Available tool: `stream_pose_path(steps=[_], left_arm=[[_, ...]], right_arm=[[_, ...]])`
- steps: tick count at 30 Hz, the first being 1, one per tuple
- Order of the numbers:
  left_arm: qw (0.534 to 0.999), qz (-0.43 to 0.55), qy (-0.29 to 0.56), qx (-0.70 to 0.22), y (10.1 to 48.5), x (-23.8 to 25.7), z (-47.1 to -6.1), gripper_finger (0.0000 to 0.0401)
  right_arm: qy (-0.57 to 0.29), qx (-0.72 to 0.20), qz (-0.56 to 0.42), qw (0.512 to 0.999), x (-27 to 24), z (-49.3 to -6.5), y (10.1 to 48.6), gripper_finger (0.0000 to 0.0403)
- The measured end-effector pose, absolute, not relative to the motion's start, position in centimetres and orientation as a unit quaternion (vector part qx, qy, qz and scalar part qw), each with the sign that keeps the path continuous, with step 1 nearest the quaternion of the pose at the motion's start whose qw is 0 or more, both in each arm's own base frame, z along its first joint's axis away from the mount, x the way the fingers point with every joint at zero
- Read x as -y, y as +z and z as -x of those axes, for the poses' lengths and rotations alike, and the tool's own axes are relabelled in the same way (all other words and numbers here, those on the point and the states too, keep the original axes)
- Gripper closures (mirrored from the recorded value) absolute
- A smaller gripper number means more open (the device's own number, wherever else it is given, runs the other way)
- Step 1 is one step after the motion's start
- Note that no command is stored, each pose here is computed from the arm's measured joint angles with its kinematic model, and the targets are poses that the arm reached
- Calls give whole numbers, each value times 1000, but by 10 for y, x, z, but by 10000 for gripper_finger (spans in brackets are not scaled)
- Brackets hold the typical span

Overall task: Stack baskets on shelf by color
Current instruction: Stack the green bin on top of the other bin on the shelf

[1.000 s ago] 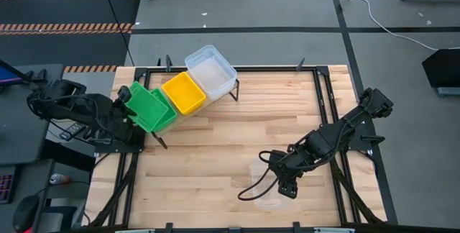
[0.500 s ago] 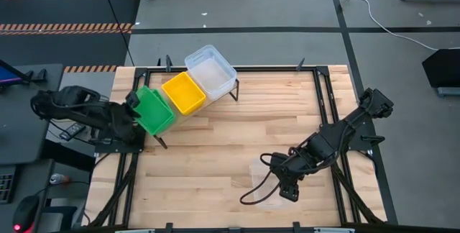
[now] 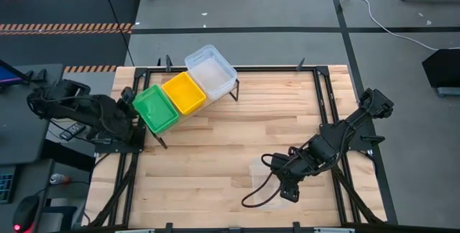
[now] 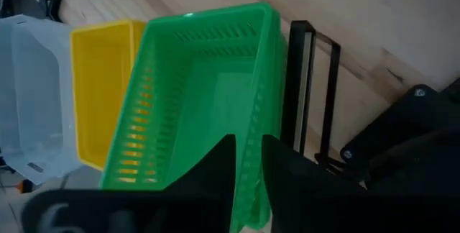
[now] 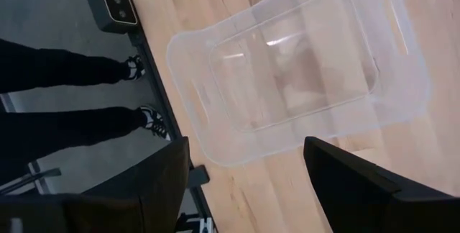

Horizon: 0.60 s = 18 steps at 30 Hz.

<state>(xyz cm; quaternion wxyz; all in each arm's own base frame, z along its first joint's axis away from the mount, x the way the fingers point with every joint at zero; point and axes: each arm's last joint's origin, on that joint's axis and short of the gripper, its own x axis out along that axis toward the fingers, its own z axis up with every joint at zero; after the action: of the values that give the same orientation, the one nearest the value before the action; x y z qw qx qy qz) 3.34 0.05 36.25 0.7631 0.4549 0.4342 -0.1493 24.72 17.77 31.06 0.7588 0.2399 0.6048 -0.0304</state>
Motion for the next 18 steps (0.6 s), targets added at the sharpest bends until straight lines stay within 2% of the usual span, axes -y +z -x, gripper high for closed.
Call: stream_pose_path(steps=[3,10,13,18], left_arm=[[767,-450,-146,-433,363,0,-36,320],[817,-394,-126,-403,369,7,-58,315],[840,-336,-116,-411,369,12,-73,317],[852,-240,-71,-460,363,18,-97,316]], right_arm=[[-30,-605,-239,759,-178,-247,311,124],[-28,-604,-237,760,-178,-248,311,124],[-27,-603,-238,761,-178,-248,311,124],[-26,-602,-240,761,-179,-248,311,124]])
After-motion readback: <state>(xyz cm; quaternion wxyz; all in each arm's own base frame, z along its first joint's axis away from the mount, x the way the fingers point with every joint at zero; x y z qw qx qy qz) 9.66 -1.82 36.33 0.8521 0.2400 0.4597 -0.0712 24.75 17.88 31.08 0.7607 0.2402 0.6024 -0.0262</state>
